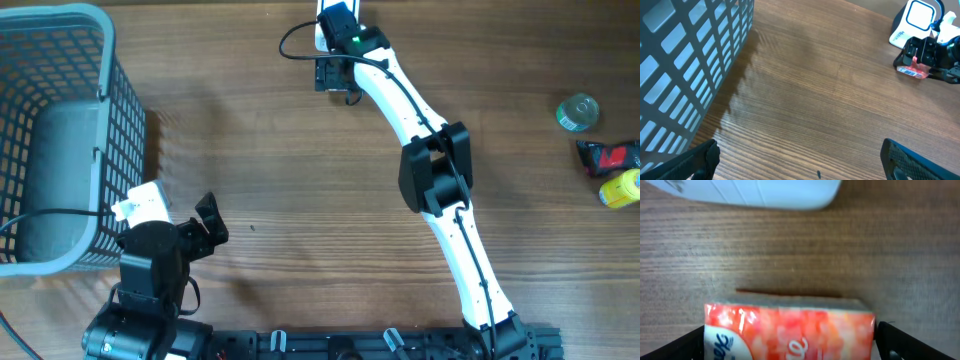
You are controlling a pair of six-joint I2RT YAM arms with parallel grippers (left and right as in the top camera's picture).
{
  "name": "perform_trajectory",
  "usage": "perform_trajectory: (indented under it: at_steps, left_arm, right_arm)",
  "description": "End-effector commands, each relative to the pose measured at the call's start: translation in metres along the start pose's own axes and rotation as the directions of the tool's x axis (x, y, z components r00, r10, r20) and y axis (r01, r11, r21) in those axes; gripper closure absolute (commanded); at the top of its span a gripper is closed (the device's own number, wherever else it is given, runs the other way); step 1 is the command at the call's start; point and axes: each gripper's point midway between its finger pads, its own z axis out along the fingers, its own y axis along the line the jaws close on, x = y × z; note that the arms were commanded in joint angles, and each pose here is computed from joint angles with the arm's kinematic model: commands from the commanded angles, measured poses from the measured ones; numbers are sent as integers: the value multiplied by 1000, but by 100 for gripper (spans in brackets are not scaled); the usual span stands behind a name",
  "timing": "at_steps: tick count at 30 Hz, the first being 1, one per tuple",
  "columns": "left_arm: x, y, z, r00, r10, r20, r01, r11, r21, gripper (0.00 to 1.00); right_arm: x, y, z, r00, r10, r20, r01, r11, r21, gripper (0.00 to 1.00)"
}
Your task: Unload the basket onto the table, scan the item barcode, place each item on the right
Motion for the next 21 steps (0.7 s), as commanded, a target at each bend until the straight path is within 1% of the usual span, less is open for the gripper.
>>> perform_trajectory:
  at_steps: [1, 4, 9, 11, 17, 20, 21]
  left_arm:
    - [-2, -1, -1, 1000, -13, 5, 13, 1000, 11, 0]
    - [-2, -1, -1, 1000, -12, 6, 12, 1000, 12, 0]
    - [-3, -2, -1, 1000, -13, 8, 13, 1000, 13, 0]
    - [-2, -2, -1, 1000, -13, 8, 13, 1000, 13, 0]
    - [-2, -2, -1, 1000, -13, 8, 13, 1000, 13, 0]
    - [-2, -2, -1, 1000, -13, 8, 13, 1000, 13, 0]
    - [-2, -2, -1, 1000, -13, 8, 13, 1000, 13, 0]
  right_arm:
    - [29, -15, 46, 992, -101, -79, 106, 993, 53, 1]
    - [25, -14, 47, 990, -123, -64, 126, 991, 49, 2]
    - [29, -15, 46, 989, -122, -82, 126, 991, 51, 34]
    - [31, -15, 46, 989, -122, -88, 127, 991, 52, 39]
    - [33, -14, 45, 987, -124, -100, 129, 991, 43, 43]
    - [31, -14, 42, 988, -124, -94, 128, 991, 42, 48]
    - [30, -14, 41, 988, -124, -91, 128, 991, 41, 52]
